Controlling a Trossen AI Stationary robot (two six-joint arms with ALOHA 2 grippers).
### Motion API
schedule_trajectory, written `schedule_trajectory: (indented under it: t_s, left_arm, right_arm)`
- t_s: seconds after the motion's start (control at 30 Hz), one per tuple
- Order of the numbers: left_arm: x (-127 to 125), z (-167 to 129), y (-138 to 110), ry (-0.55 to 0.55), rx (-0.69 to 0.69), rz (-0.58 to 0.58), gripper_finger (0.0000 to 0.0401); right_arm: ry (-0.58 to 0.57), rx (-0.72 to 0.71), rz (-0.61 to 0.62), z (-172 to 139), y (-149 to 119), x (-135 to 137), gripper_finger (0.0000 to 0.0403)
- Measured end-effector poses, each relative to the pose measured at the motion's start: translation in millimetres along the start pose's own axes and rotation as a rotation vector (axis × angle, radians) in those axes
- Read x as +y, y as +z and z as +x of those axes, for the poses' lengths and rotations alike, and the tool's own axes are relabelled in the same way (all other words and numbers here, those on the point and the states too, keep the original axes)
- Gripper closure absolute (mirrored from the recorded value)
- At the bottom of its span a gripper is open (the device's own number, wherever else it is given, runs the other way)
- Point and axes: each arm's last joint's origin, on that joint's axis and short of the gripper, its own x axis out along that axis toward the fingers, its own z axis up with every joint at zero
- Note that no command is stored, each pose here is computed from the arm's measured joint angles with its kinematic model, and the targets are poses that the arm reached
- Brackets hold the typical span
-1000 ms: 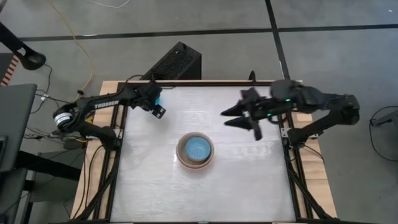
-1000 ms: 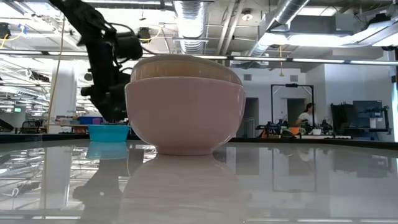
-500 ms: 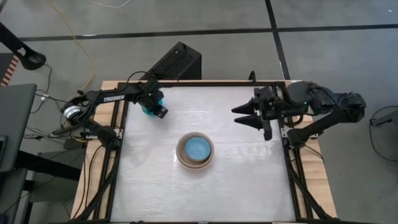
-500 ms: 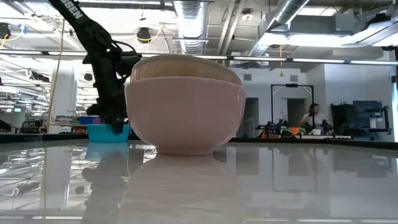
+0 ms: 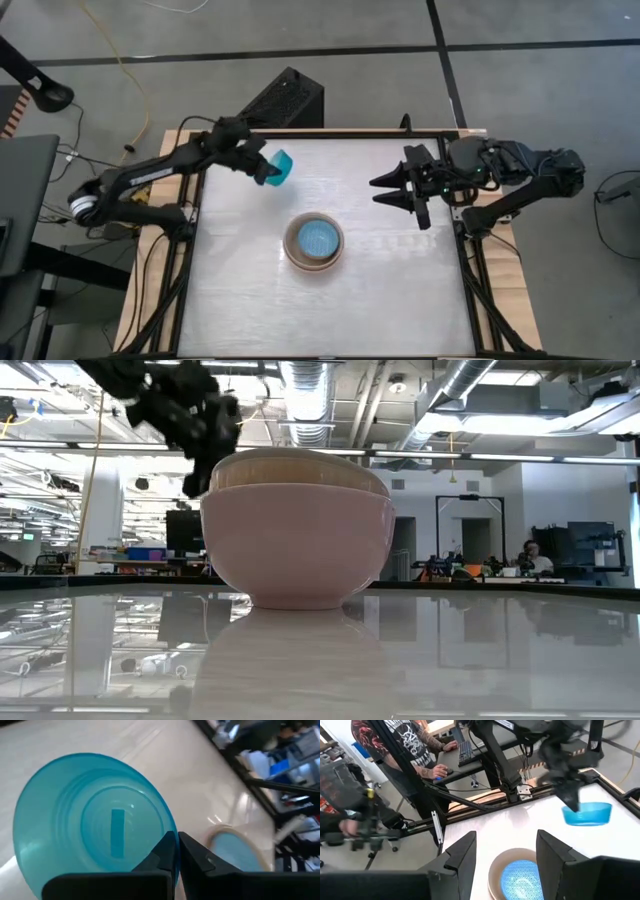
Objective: Nest bowls inside each other
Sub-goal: Stack the blue bowl on top of the blue patterned bowl
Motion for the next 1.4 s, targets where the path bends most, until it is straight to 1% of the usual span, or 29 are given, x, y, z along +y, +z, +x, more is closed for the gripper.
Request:
schedule_trajectory:
  t_s: [0.17,0.27,0.47,0.57,0.63,0.8,0.93,1.03,1.17,1.23,1.3,1.4]
  left_arm:
    - [-46,-14,-14,-0.073,-0.038,0.060,0.0401]
    - [-69,-16,-26,-0.111,-0.037,0.085,0.0401]
    - [-112,-8,-45,-0.229,-0.076,0.165,0.0401]
    - [-126,2,-55,-0.258,-0.071,0.220,0.0401]
    - [-136,11,-60,-0.245,-0.035,0.250,0.0401]
    - [-161,42,-70,-0.208,0.123,0.344,0.0401]
    - [-186,69,-67,-0.195,0.196,0.442,0.0401]
    - [-197,91,-67,-0.138,0.277,0.509,0.0401]
    - [-201,114,-72,0.009,0.438,0.565,0.0401]
    - [-202,122,-76,0.068,0.494,0.607,0.0401]
    - [-201,129,-82,0.091,0.538,0.635,0.0401]
    - [-204,136,-90,0.084,0.552,0.647,0.0401]
  right_arm:
    - [-0.004,0.006,-0.004,0,-1,-1,0.0233]
    - [-0.012,0.012,-0.010,-1,-1,-2,0.0233]
    - [-0.023,0.025,-0.017,-1,-2,-3,0.0233]
    - [-0.023,0.026,-0.018,-1,-2,-3,0.0233]
    - [-0.023,0.026,-0.018,-1,-2,-3,0.0233]
    - [-0.026,0.032,-0.019,-1,-3,-3,0.0233]
    - [-0.030,0.038,-0.021,-1,-3,-4,0.0233]
    - [-0.031,0.044,-0.022,-1,-4,-4,0.0233]
    - [-0.020,0.051,-0.007,-3,-5,-2,0.0233]
    - [-0.012,0.060,-0.006,-5,-7,0,0.0233]
    - [-0.007,0.065,-0.008,-9,-7,1,0.0233]
    - [-0.008,0.062,-0.011,-11,-8,2,0.0233]
